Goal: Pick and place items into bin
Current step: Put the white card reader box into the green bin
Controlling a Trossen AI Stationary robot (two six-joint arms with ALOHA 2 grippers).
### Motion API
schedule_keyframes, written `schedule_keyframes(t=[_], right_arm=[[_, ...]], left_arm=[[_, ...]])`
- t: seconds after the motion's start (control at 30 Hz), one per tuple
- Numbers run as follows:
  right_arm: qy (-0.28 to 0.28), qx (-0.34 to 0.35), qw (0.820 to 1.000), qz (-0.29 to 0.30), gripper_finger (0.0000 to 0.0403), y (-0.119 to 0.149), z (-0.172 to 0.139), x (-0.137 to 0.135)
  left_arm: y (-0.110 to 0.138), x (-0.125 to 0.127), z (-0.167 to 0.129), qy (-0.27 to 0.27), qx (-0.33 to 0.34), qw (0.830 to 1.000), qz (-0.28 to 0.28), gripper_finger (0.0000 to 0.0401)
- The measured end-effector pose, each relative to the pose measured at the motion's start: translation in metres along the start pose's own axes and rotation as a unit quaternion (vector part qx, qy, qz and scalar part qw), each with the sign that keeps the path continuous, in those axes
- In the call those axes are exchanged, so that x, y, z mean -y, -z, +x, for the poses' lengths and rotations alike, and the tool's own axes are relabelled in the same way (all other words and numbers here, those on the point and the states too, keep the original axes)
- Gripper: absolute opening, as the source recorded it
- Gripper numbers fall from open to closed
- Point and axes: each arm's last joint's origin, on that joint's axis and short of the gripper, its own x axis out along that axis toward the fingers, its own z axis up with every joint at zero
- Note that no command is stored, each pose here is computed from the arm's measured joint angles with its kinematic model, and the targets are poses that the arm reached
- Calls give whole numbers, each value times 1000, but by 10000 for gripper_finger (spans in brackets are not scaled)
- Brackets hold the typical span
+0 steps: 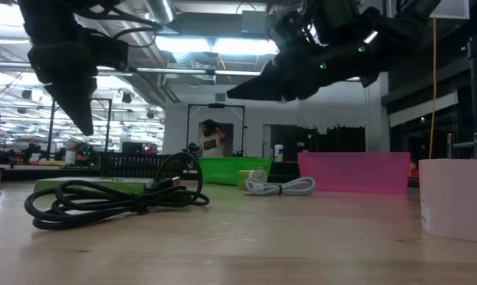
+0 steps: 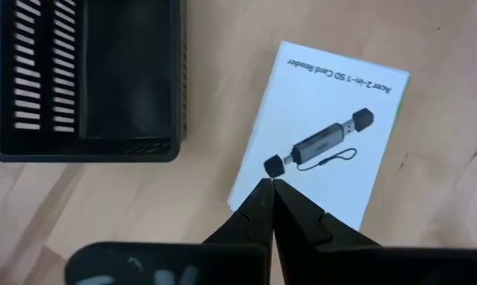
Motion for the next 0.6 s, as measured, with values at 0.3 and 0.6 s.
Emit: schedule_keyframes(t=[0.3, 0.6], right_arm=[[-62, 16, 998, 8, 5, 1, 0, 8], [-60, 21, 998, 8, 5, 0, 0, 8]], left_arm=[[26, 5, 13, -20, 11, 1000, -19, 3], [42, -3, 29, -21, 1, 999, -38, 1]])
